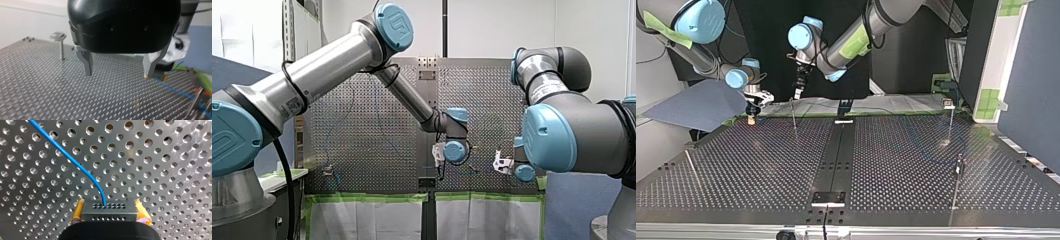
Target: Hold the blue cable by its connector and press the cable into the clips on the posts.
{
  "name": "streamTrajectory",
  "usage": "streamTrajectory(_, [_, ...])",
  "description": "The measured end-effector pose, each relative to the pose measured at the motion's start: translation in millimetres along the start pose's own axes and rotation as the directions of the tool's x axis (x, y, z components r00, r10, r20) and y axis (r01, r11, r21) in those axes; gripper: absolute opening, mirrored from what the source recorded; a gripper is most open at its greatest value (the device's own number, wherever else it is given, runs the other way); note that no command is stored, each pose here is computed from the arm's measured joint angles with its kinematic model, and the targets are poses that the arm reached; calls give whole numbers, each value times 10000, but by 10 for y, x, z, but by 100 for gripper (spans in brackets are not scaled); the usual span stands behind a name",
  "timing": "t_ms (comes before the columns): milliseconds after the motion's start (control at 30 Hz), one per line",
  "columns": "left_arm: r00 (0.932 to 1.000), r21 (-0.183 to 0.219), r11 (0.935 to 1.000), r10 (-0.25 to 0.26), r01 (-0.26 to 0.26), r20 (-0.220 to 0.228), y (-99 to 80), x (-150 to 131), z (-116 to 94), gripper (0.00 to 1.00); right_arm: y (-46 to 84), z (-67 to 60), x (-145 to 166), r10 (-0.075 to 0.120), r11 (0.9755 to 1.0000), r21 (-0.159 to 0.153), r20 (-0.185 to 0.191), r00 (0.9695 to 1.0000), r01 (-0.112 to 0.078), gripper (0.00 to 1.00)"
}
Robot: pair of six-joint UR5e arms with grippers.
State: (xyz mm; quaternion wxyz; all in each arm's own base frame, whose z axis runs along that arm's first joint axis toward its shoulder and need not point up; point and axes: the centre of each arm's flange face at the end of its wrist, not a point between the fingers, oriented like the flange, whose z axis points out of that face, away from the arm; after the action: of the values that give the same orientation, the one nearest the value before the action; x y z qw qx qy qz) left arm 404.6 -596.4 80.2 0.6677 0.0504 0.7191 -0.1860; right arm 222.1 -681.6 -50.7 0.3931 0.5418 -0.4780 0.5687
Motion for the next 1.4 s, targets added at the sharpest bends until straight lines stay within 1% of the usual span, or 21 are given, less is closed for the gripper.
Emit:
streamTrajectory(133, [9991, -99, 9991, -412, 413, 92, 194, -169, 59, 100, -21, -1, -2, -1, 10000, 48, 6, 10000, 1, 0])
streamTrajectory(267, [9965, -270, 9963, -814, 819, 209, 399, -339, 101, 100, -38, -3, -4, 21, 10000, 75, 9, 10000, -21, 0])
streamTrajectory(333, [9955, -347, 9951, -919, 927, 224, 469, -416, 79, 100, -44, -3, -5, 54, 9999, 88, 11, 10000, -54, 0])
streamTrajectory(400, [9955, -394, 9949, -921, 930, 225, 511, -485, 35, 100, -48, -4, -8, 72, 9999, 97, 14, 10000, -72, 0])
streamTrajectory(800, [9955, -299, 9952, -928, 933, 188, 556, -802, -334, 100, -90, -9, -20, 88, 9998, 160, 33, 10000, -88, 0])
streamTrajectory(1100, [9957, -243, 9956, -906, 910, 166, 596, -1006, -635, 100, -96, -11, -24, 50, 9999, 166, 46, 10000, -50, 0])
streamTrajectory(1300, [9955, -184, 9955, -931, 934, 150, 625, -1123, -834, 100, -99, -26, -38, -37, 9999, 116, 175, 9998, 35, 0])
streamTrajectory(1400, [9954, -172, 9953, -946, 949, 162, 654, -1189, -938, 100, -108, -38, -49, -193, 9998, 90, 292, 9994, 191, 0])
